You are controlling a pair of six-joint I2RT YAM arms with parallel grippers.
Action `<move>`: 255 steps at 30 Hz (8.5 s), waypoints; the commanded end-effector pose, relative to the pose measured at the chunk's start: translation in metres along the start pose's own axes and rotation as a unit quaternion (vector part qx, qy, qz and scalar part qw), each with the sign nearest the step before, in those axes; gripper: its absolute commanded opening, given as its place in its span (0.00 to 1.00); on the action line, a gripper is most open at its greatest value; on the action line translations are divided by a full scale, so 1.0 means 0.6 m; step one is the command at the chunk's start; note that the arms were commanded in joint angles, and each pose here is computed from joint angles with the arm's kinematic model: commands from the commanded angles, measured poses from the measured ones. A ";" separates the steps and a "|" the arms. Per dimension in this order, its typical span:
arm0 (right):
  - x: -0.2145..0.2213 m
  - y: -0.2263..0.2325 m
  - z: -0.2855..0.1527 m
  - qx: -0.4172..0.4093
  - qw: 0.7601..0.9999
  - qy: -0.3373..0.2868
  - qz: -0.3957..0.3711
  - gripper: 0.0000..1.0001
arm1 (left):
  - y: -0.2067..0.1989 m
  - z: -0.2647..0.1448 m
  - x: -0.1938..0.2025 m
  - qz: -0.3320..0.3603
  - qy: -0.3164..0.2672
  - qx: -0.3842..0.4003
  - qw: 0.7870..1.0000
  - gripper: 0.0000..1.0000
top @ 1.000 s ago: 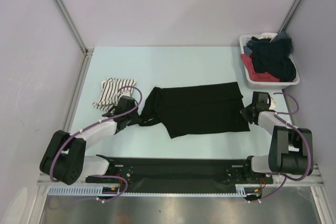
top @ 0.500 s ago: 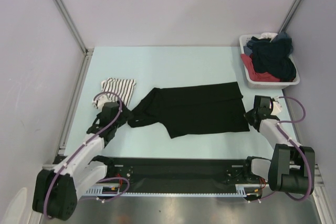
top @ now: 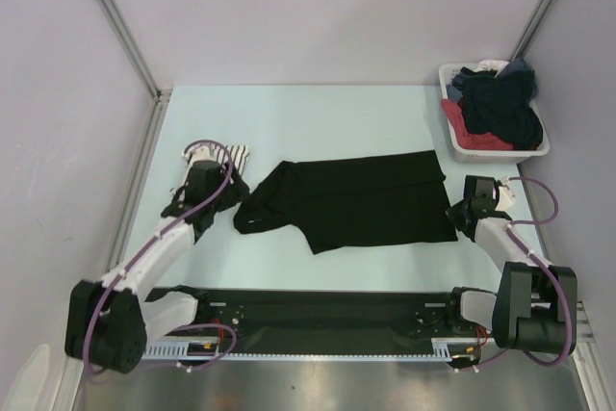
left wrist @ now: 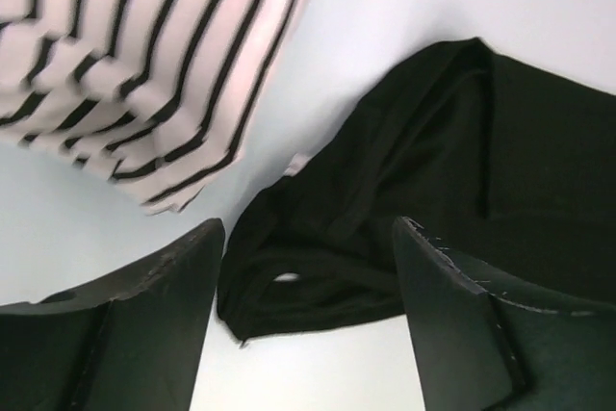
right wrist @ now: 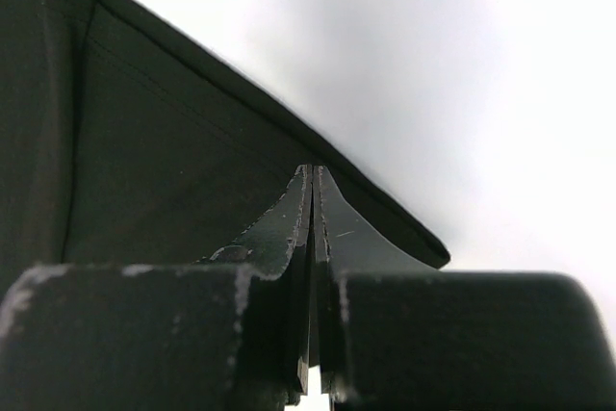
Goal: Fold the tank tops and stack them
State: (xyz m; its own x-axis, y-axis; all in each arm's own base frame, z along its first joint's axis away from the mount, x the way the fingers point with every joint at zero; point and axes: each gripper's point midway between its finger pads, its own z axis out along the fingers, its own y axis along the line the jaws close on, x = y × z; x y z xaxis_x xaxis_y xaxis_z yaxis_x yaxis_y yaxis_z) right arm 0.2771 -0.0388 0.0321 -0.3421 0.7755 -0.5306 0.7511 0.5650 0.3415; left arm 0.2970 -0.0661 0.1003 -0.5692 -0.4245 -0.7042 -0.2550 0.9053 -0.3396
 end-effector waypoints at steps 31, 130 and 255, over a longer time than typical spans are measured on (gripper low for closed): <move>-0.020 0.015 -0.007 -0.017 0.999 -0.027 -0.007 0.00 | 0.093 0.233 -0.166 -0.056 0.034 -0.143 0.987 0.36; 0.026 -0.044 -0.028 0.020 0.998 0.054 0.019 0.34 | -0.283 -0.094 0.242 0.297 0.101 0.201 0.928 0.85; -0.114 0.079 -0.018 -0.041 0.998 0.004 0.046 0.00 | -0.280 -0.053 0.228 0.380 0.197 0.166 0.889 0.00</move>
State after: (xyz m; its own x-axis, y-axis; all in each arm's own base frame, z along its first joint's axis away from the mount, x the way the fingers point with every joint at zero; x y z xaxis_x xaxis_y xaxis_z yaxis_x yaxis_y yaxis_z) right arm 0.2984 -0.0542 0.0717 -0.3235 0.8338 -0.4474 0.7686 0.5073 0.3898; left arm 0.2181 -0.2695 0.0714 -0.7351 0.4084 -0.5412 0.5257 0.8474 -0.0746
